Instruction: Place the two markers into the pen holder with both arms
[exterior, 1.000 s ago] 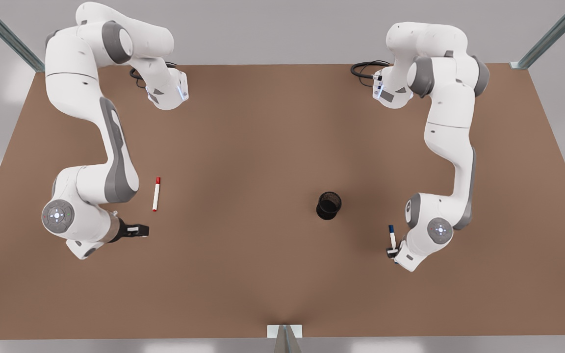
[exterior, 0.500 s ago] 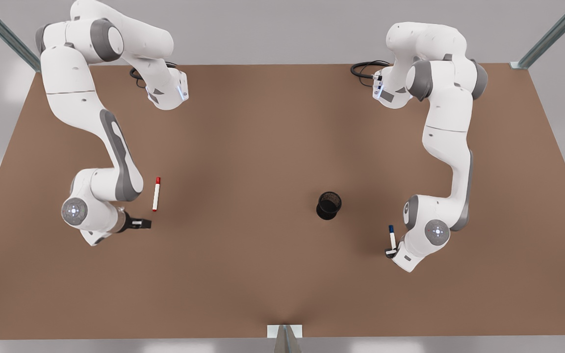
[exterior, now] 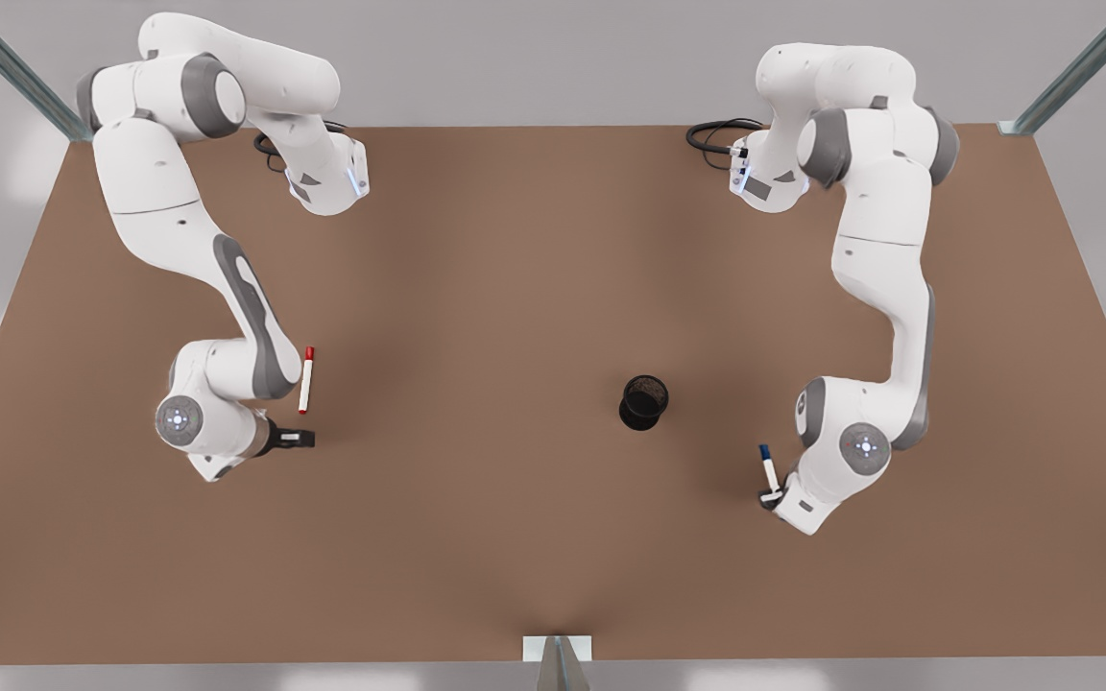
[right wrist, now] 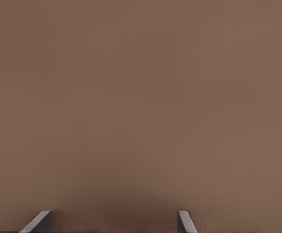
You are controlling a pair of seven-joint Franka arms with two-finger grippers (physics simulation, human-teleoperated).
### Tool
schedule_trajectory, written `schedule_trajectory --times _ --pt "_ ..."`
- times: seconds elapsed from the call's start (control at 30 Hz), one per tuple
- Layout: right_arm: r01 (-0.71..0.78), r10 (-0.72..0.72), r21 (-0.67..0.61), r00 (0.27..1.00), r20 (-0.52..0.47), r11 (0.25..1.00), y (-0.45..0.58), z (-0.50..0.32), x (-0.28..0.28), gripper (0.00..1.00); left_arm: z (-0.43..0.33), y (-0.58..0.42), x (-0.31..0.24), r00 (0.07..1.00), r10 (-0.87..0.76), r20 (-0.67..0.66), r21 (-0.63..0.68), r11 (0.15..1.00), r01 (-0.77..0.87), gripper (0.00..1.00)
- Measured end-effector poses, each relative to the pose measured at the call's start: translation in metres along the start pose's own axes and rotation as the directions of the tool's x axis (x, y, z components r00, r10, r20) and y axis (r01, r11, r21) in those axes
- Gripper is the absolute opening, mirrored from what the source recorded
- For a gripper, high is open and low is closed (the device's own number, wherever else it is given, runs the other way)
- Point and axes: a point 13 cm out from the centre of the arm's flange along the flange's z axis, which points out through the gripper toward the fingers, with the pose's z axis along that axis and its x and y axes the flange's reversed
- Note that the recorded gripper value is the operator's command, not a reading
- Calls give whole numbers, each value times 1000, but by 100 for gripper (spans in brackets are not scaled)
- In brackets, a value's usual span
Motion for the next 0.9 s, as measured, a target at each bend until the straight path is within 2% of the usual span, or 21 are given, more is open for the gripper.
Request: schedule_trajectory --times 0.2,0.4,0.53,0.6,0.7,0.9 --pt "-20 21 24 999 -28 1000 -28 21 62 88 -169 -77 -4 995 75 60 92 993 -80 21" --pt "-20 20 26 1000 -3 999 -28 21 87 82 -262 -144 28 972 222 74 294 927 -234 21" --pt "16 -16 23 1000 2 1000 -2 25 92 81 -296 -183 49 926 351 140 474 797 -374 21" --pt "17 -17 25 1000 3 1000 1 29 93 76 -299 -194 67 888 422 183 524 722 -451 21" --pt "15 -15 29 1000 1 999 0 33 94 59 -291 -208 110 812 528 250 533 625 -571 21" --pt "11 -11 37 1000 -2 999 -2 37 97 52 -262 -216 130 691 584 427 558 431 -709 21"
